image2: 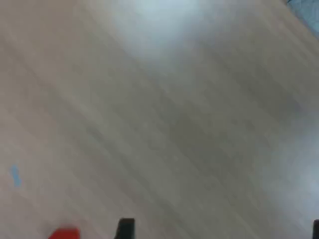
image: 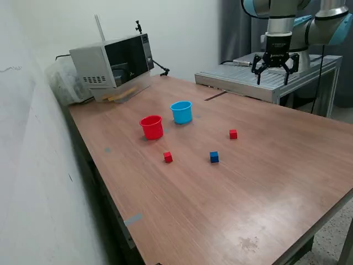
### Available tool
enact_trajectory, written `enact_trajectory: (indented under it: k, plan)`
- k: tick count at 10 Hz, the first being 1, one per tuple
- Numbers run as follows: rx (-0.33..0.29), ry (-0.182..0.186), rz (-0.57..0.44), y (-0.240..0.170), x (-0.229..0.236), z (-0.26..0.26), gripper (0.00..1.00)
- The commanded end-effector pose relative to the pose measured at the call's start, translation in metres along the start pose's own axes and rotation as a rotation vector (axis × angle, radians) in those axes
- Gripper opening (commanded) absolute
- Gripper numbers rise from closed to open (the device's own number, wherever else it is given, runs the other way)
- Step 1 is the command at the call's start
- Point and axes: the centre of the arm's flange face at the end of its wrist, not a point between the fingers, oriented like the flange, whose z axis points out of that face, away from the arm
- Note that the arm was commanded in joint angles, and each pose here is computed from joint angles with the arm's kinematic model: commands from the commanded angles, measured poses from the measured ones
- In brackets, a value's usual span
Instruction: Place red objects in the red bin, and blue objects in the blue bin.
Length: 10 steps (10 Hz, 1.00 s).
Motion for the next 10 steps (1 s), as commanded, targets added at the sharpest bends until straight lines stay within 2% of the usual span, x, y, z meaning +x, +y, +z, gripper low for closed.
enact_trajectory:
  k: [1,3,4,5,6,10]
  plan:
    - [-0.042,0.010,-0.076,0.041,-0.054,0.005,1.00]
    - [-0.059,0.070,-0.071,0.069,-0.108,0.043,1.00]
    - [-0.067,0.086,-0.078,0.080,-0.124,0.057,1.00]
    - [-0.071,0.086,-0.093,0.084,-0.133,0.062,1.00]
    - [-0.067,0.092,-0.099,0.088,-0.136,0.070,1.00]
    - [-0.006,0.157,-0.105,0.091,-0.132,0.138,1.00]
